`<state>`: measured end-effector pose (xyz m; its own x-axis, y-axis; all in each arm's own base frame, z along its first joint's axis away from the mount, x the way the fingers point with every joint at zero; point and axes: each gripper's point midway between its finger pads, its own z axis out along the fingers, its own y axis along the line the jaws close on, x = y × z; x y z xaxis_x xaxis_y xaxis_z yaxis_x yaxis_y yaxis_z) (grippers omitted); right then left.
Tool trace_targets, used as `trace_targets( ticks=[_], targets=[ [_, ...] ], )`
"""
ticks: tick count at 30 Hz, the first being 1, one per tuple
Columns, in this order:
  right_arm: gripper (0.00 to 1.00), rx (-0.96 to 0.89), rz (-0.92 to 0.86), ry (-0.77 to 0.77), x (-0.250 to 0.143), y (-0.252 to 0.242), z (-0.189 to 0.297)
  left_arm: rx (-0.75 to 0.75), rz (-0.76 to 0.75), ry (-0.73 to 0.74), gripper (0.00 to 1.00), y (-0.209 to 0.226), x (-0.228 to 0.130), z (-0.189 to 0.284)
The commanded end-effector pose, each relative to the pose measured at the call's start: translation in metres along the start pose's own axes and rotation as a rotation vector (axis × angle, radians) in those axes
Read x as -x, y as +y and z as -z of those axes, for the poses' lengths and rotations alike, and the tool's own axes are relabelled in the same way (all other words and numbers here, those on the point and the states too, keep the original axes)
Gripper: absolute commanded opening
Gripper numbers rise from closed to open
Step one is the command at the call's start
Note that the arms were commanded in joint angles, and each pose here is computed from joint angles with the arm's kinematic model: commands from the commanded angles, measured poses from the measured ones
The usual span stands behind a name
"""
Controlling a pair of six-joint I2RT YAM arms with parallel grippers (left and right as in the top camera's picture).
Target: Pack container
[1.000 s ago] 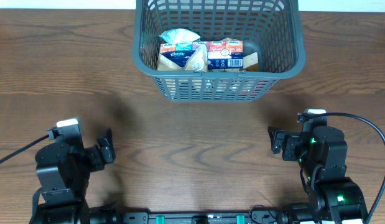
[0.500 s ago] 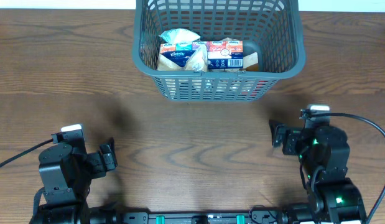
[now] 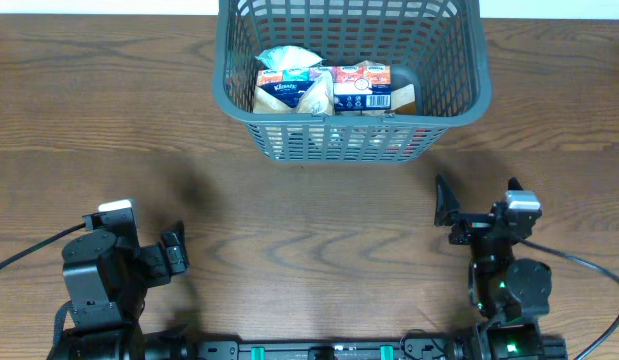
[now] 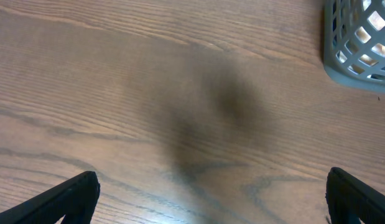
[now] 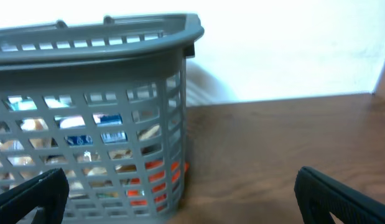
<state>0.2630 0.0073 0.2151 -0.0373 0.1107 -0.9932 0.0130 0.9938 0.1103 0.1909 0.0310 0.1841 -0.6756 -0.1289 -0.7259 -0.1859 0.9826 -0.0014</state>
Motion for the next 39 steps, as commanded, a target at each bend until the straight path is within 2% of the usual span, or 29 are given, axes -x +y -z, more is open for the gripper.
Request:
trace_targets(
  ticks=[1,16,33,39],
  targets=[
    [0.99,-0.005,-0.02,-0.038,-0.006,-0.003,0.002,-0.007,0.019,0.004,0.99,-0.001,-0.002,0.0],
    [0.99,-0.031,-0.022,-0.093,-0.014,-0.011,0.013,-0.007,0.019,0.004,0.99,-0.001,-0.002,0.0],
    [0.99,-0.071,-0.015,-0.025,-0.033,-0.021,0.019,-0.007,0.019,0.004,0.99,-0.001,-0.002,0.0],
    [0.99,-0.111,-0.058,0.075,-0.058,-0.031,0.02,-0.007,0.019,0.004,0.99,-0.001,-0.002,0.0]
  ],
)
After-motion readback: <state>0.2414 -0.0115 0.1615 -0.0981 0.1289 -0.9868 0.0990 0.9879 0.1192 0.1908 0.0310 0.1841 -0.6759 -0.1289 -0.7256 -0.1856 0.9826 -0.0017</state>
